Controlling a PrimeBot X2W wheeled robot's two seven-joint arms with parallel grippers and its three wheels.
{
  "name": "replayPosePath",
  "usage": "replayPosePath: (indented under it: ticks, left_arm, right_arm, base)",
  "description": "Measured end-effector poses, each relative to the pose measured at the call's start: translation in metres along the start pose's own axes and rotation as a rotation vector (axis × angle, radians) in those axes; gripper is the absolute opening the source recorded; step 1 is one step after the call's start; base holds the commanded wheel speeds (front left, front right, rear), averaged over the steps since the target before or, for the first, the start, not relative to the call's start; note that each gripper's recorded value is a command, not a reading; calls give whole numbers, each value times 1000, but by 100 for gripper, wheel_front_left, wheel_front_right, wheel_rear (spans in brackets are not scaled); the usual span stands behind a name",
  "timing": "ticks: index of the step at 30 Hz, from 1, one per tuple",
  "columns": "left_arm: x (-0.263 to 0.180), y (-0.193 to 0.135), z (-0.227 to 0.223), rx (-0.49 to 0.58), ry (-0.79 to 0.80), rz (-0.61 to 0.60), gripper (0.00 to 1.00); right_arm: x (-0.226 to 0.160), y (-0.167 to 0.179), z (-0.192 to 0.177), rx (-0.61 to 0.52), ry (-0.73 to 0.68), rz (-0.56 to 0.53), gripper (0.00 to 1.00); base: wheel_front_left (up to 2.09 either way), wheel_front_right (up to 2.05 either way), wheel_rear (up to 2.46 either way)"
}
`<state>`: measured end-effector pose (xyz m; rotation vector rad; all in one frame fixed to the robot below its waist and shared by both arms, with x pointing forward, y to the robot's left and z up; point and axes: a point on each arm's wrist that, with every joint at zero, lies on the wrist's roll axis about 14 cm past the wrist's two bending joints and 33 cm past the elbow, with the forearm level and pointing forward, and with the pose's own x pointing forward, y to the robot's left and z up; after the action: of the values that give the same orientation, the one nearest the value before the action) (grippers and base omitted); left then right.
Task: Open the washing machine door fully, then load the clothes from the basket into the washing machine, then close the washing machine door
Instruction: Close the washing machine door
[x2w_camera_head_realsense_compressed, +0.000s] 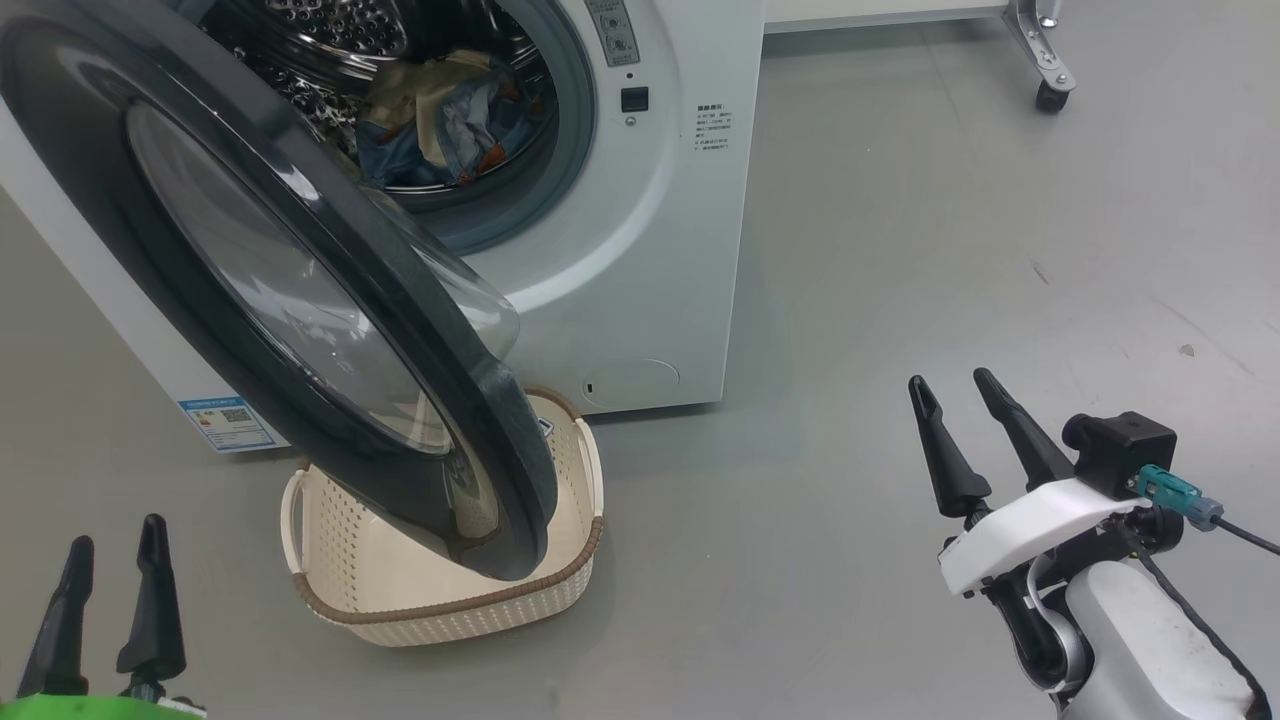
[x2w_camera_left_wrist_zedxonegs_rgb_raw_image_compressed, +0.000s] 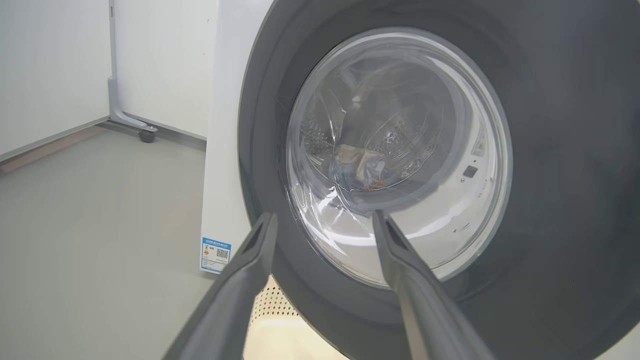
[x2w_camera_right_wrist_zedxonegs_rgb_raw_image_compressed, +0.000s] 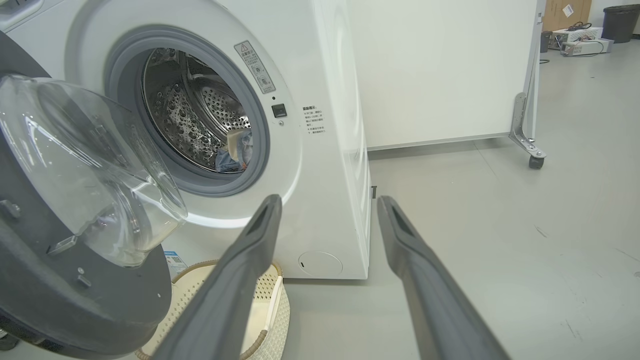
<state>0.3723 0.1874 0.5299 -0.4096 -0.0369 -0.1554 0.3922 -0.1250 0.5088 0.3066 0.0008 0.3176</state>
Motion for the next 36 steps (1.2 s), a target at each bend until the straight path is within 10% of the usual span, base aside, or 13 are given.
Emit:
replayPosePath:
  ticks: [36]
  left_arm:
    - [-9, 6, -27, 78, 7, 23, 100]
  right_arm:
    - [4, 2, -3, 5, 5, 7, 100]
  base:
    - [0, 0, 0]
